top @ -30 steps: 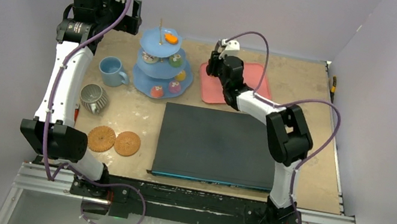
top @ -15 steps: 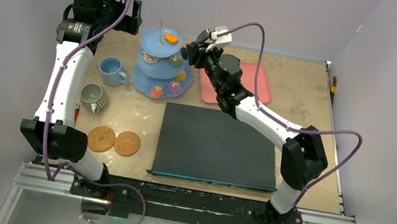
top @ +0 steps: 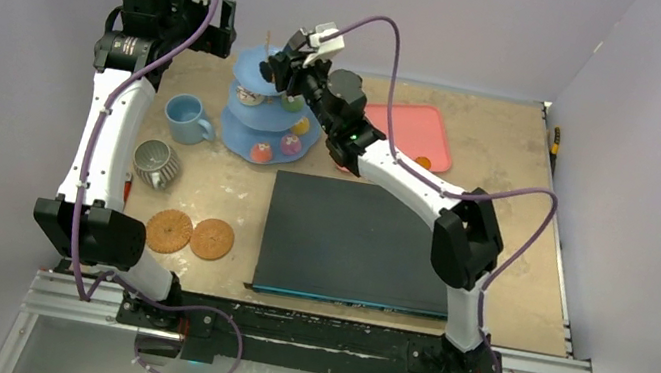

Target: Serve the afternoon tea

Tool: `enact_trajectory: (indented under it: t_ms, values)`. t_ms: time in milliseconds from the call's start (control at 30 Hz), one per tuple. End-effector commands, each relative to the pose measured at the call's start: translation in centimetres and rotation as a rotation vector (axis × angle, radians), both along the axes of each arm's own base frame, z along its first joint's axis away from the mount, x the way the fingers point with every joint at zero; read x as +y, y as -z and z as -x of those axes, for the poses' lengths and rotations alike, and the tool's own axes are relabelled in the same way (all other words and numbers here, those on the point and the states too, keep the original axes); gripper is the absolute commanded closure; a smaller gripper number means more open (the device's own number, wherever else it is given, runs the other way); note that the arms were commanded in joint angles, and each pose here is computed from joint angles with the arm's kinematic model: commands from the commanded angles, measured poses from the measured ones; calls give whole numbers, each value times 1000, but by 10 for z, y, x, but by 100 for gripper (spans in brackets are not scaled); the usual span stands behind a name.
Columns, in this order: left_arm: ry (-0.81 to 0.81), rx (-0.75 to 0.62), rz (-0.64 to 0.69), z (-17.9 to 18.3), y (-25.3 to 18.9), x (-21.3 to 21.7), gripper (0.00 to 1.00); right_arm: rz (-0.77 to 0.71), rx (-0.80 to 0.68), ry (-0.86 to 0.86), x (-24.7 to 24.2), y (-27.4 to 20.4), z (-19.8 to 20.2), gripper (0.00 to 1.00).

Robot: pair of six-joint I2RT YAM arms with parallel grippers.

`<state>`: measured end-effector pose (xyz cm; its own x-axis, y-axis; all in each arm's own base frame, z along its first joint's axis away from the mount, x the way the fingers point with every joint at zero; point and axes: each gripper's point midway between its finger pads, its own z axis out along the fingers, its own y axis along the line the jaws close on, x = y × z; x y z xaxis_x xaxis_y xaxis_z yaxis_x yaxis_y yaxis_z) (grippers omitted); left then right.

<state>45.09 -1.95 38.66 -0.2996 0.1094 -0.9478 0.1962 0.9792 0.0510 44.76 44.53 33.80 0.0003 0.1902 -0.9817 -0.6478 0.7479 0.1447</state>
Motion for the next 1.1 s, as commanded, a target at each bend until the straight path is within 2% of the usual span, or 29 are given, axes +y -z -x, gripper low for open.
enact_trajectory:
  t_ms: [0,367,767,1067]
  values:
    - [7,-71,-8,7,-24,1,1,-39,-54,-9,6,-28,-4,56]
    - [8,-66,-10,6,-22,1,1,-26,-63,10,13,-17,-15,55]
    - [2,-74,-13,8,-25,3,1,-20,-63,15,8,-19,-13,41]
    - [1,-80,-14,10,-29,4,1,-19,-60,26,-11,-32,2,39]
